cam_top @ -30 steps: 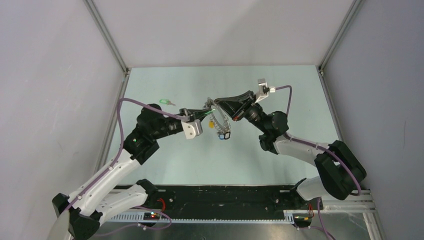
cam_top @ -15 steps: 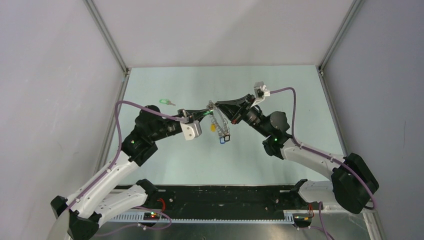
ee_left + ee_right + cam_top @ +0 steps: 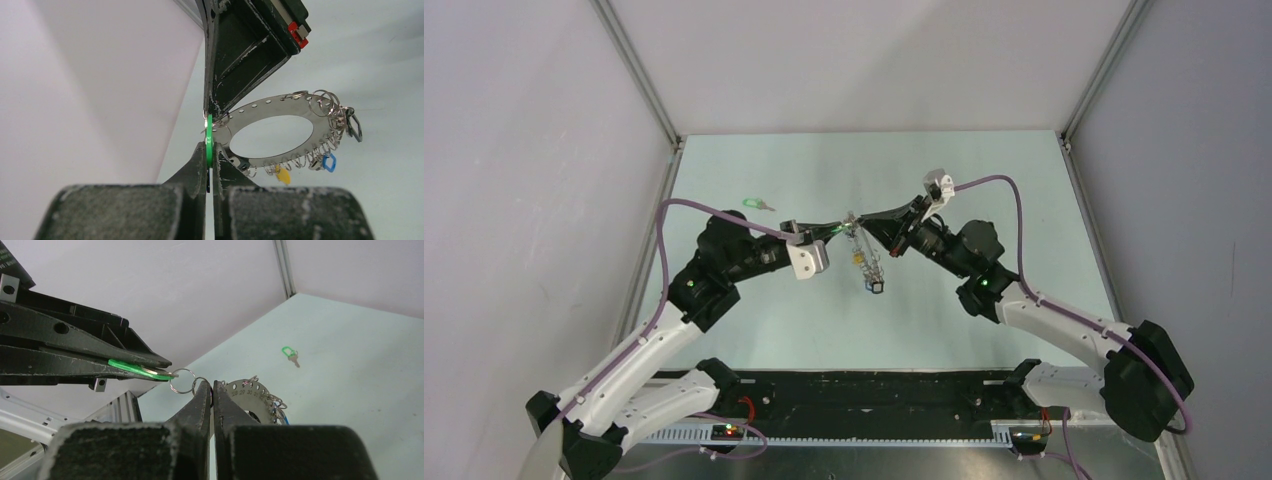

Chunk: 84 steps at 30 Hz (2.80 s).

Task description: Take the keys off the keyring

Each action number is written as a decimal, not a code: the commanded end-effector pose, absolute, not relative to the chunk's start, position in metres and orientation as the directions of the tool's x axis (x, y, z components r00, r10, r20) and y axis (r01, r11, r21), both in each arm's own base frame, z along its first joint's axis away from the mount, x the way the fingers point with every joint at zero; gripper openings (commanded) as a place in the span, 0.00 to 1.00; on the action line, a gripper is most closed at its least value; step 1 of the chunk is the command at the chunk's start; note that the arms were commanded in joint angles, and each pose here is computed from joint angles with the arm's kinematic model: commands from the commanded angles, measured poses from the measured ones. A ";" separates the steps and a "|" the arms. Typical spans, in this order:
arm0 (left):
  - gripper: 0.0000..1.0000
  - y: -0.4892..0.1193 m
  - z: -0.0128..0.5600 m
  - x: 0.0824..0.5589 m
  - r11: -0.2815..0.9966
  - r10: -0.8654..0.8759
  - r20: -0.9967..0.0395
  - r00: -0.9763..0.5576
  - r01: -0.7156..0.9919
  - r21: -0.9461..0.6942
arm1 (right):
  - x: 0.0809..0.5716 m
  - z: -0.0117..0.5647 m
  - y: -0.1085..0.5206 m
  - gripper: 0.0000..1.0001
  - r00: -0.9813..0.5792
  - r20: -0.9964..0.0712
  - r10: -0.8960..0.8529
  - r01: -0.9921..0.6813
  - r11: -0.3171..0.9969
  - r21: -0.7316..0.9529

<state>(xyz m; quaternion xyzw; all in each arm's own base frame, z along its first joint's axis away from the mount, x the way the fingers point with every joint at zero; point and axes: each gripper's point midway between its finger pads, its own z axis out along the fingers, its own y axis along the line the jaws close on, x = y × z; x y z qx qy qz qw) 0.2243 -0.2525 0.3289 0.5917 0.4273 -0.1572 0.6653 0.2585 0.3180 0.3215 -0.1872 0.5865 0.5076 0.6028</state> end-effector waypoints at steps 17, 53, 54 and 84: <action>0.00 -0.251 0.360 0.223 0.311 0.236 -0.749 0.619 0.682 0.662 | 0.257 0.296 0.315 0.07 -0.206 -0.951 0.232 -0.871 0.400 0.286; 0.00 -0.257 0.360 0.206 0.245 0.175 -0.728 0.662 0.687 0.684 | 0.221 0.340 0.312 0.36 0.139 -0.950 0.278 -0.961 0.268 -0.062; 0.00 -0.257 0.363 0.207 0.251 0.173 -0.725 0.667 0.682 0.687 | 0.219 0.340 0.314 0.38 0.132 -0.950 0.282 -0.963 0.265 -0.055; 0.00 -0.257 0.363 0.212 0.278 0.188 -0.730 0.657 0.677 0.681 | 0.238 0.331 0.324 0.67 0.011 -0.952 0.307 -0.838 0.522 0.159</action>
